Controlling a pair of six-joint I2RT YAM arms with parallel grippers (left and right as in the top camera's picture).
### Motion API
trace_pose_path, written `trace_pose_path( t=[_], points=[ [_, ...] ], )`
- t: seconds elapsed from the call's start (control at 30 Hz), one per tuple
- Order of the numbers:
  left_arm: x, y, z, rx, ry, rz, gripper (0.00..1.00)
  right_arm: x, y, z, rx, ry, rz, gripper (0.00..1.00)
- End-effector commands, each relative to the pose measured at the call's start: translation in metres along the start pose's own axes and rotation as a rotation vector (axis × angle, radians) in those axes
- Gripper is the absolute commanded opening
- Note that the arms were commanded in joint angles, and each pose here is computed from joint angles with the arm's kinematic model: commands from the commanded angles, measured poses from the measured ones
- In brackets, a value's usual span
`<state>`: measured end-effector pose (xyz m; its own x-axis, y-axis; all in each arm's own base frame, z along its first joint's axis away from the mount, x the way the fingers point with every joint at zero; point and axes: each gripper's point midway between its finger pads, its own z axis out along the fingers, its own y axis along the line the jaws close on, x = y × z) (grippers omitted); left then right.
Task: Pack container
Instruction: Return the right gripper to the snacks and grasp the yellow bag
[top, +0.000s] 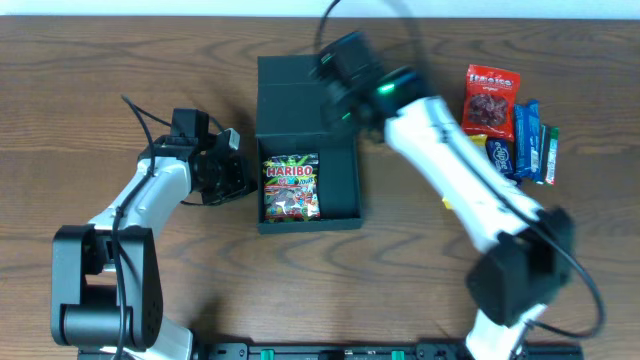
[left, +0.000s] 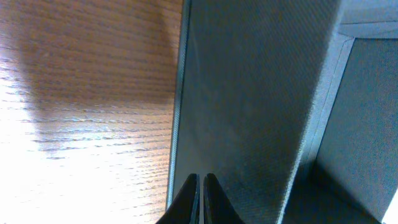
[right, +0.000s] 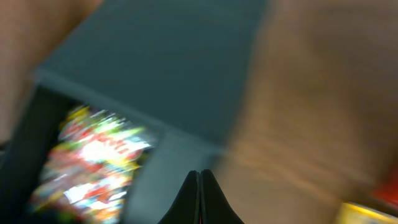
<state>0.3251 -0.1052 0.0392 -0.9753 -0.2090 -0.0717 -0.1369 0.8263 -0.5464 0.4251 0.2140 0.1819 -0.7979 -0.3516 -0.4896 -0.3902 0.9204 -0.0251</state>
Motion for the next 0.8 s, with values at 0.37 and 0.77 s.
trace_pose_path(
  t=[0.37, 0.77],
  points=[
    [-0.007, 0.007, -0.002, -0.026, -0.023, -0.016, 0.06, 0.154, -0.158, 0.037, 0.389, 0.449, 0.174, 0.4],
    [-0.008, 0.007, -0.002, -0.022, -0.024, -0.019, 0.06, 0.177, -0.176, 0.069, 0.516, 0.423, 0.187, 0.38]
  ],
)
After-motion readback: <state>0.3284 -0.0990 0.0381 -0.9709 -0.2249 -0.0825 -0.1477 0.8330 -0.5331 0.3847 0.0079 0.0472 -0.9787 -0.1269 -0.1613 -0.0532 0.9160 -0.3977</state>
